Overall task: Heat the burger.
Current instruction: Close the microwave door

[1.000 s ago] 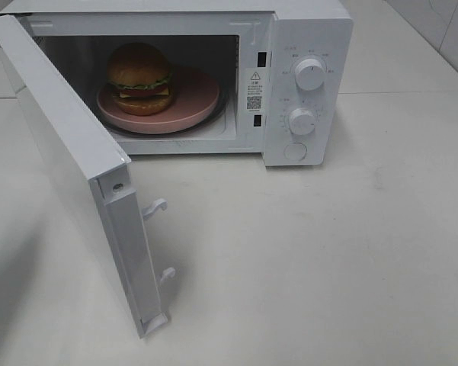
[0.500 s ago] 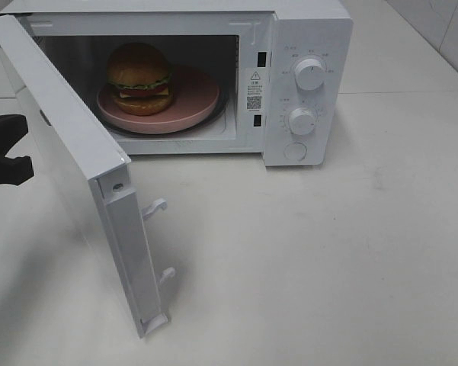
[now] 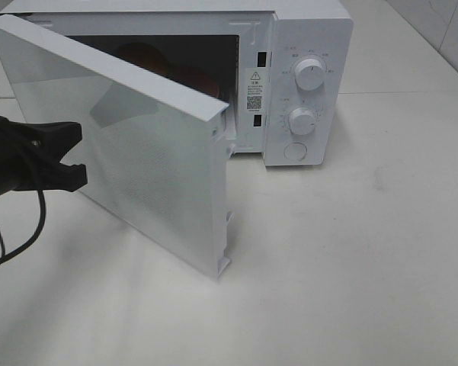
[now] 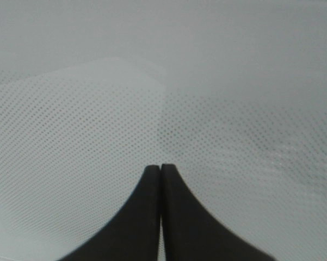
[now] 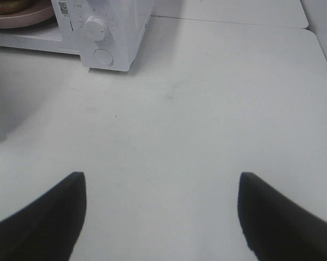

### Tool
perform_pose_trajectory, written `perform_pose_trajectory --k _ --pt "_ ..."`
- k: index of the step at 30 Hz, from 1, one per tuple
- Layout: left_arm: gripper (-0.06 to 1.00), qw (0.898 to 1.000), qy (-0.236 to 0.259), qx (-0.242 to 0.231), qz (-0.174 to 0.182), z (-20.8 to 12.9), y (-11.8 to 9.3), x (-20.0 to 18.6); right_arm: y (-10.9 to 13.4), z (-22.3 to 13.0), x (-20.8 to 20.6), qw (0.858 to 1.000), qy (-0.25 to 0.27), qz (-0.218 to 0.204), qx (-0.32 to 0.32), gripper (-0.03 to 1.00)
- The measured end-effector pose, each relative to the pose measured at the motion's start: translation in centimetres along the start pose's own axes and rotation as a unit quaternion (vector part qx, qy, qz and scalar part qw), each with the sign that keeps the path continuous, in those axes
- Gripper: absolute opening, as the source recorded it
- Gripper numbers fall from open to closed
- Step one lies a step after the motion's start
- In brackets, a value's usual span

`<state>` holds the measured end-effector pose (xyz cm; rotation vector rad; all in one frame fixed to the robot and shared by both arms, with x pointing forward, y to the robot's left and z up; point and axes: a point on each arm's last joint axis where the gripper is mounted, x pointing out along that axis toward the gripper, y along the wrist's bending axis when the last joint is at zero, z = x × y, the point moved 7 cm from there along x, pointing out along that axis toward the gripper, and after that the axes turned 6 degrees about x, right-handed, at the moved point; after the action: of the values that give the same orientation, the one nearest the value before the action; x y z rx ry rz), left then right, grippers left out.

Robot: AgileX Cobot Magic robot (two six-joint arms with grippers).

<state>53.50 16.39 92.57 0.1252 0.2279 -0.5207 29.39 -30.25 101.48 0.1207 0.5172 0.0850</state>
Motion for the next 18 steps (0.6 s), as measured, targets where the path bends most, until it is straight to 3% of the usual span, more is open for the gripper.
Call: perform_pose_trajectory --k 18 --pt "0.00 0.999 -0.032 -0.023 -0.011 2.5 -4.3 6.4 0.0 0.0 0.0 1.000 0.000 0.000 0.000 0.75"
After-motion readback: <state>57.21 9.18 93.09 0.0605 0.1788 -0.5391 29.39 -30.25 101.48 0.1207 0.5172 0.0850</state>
